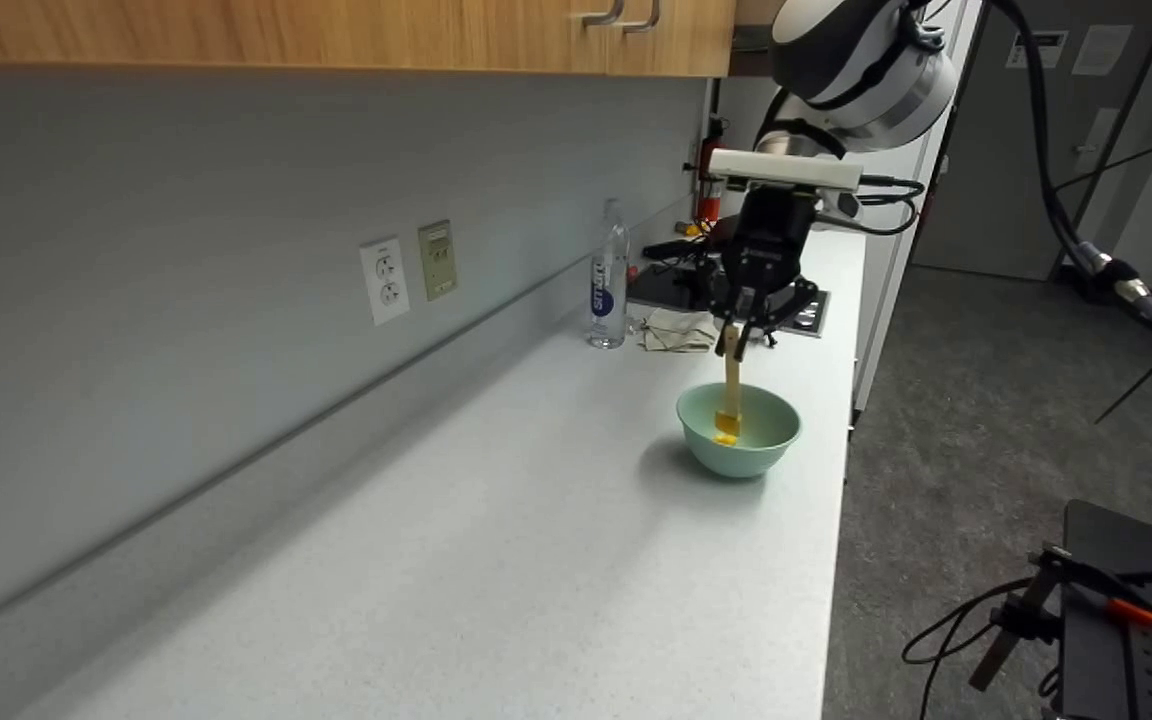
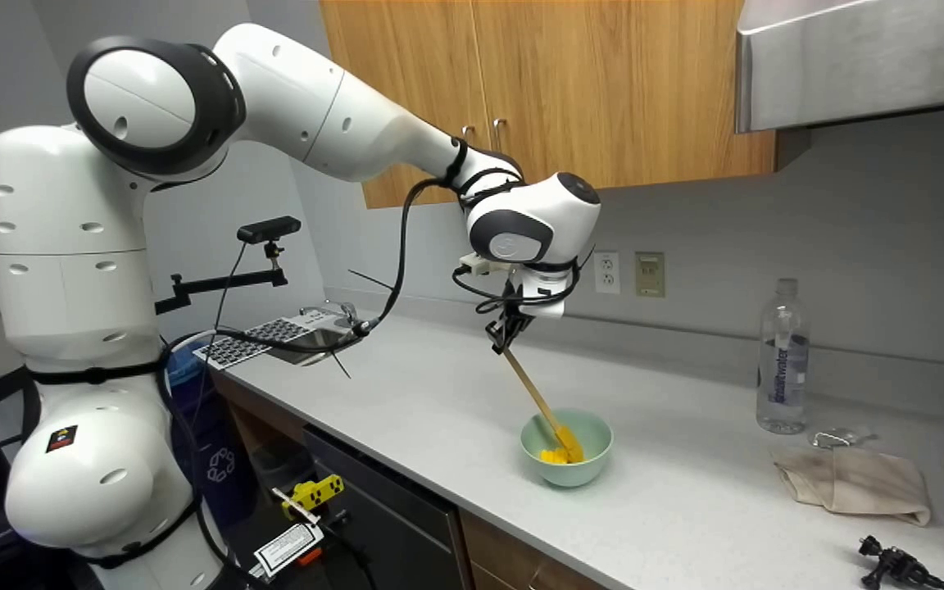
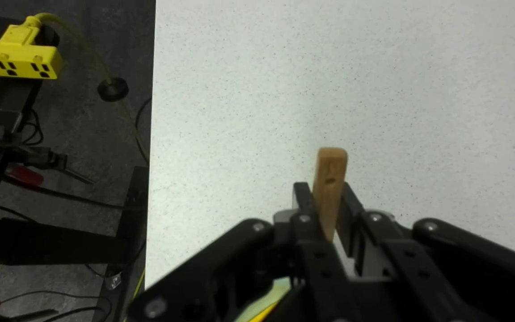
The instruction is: Use the ladle to stir in the bow
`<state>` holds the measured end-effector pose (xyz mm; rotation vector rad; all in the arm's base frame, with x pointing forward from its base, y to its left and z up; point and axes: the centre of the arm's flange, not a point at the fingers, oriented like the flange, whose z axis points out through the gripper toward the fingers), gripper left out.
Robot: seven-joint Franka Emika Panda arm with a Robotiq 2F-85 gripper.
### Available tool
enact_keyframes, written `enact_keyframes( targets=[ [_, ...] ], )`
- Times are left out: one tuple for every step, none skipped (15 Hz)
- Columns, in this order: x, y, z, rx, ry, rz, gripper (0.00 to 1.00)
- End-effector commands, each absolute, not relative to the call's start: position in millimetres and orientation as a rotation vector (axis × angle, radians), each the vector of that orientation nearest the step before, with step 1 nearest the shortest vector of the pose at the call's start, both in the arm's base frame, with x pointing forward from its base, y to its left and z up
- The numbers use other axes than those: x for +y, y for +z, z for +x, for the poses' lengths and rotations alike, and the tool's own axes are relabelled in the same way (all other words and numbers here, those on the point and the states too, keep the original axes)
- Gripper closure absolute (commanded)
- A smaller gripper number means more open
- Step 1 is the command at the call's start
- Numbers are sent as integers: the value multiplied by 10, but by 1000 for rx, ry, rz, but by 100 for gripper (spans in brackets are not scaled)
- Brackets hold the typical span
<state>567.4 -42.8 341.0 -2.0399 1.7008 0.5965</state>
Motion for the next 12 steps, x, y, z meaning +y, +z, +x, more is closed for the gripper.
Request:
enact_keyframes(
  targets=[
    [-447,3498,5669,1649,608,-1992,96],
    [-451,3508,5675,1646,606,-1984,96],
    [-463,3523,5680,1643,607,-1973,96],
    [-474,3535,5683,1638,608,-1962,96],
    [-484,3550,5686,1635,610,-1950,96],
    [-490,3561,5686,1631,610,-1942,96],
    [-499,3576,5683,1629,611,-1934,96],
    [-507,3589,5681,1640,606,-1939,96],
    [-514,3601,5679,1660,594,-1954,96],
    [-517,3613,5676,1683,572,-1972,96],
    [-526,3641,5668,1700,550,-1991,96],
    [-541,3662,5664,1712,535,-2002,96]
  ],
)
